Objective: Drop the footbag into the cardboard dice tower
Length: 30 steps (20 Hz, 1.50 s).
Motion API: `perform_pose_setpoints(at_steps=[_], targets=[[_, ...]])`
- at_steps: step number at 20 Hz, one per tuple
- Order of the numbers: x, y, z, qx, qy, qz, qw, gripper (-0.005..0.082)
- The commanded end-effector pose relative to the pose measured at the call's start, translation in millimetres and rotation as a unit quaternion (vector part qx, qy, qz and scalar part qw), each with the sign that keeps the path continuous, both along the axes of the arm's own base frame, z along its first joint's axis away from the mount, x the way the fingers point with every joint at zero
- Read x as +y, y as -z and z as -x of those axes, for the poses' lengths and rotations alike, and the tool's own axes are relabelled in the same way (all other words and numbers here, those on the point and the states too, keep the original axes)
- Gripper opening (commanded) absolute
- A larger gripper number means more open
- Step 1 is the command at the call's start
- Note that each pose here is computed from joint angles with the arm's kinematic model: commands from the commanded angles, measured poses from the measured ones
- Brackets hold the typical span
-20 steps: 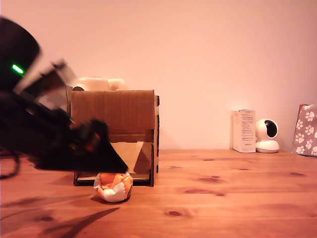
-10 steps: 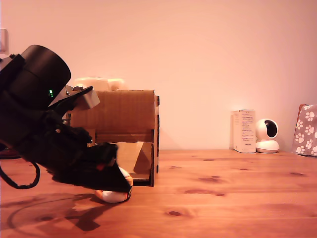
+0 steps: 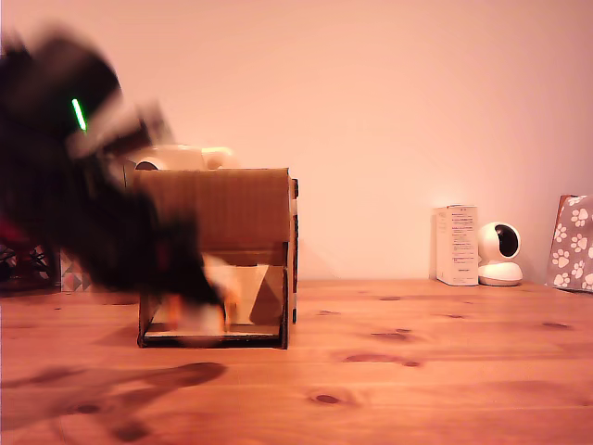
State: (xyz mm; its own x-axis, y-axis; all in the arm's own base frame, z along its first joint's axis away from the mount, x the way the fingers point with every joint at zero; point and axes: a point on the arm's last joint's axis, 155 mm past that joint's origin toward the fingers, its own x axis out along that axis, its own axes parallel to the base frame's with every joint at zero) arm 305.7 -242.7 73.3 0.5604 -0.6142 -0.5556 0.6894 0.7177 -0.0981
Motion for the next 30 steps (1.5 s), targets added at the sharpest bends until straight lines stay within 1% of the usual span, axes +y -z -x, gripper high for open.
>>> perform_pose_setpoints(at_steps=[1, 3, 5, 6, 8, 10, 11, 13, 15, 18, 20, 23, 27, 30], targets=[[1, -19, 4, -0.015, 0.004, 0.009, 0.9998, 0.0213], [3, -49, 8, -0.045, 0.004, 0.028, 0.9986, 0.0213], [5, -80, 10, -0.086, 0.006, 0.049, 0.9951, 0.0213], [5, -97, 10, -0.114, 0.009, 0.057, 0.9918, 0.0213], [6, -126, 6, -0.160, 0.001, 0.081, 0.9839, 0.0213], [9, -148, -2, -0.199, -0.010, 0.084, 0.9764, 0.0213], [9, -154, -7, -0.205, -0.017, 0.085, 0.9748, 0.0213], [11, -163, -18, -0.206, -0.026, 0.085, 0.9746, 0.0213], [14, -167, -34, -0.197, -0.039, 0.076, 0.9768, 0.0214], [18, -167, -59, -0.164, -0.051, 0.057, 0.9835, 0.0215], [17, -161, -75, -0.131, -0.054, 0.045, 0.9889, 0.0215], [11, -155, -96, -0.093, -0.046, 0.036, 0.9939, 0.0215], [2, -146, -118, -0.076, -0.044, 0.029, 0.9957, 0.0215], [1, -140, -123, -0.075, -0.045, 0.026, 0.9959, 0.0216]])
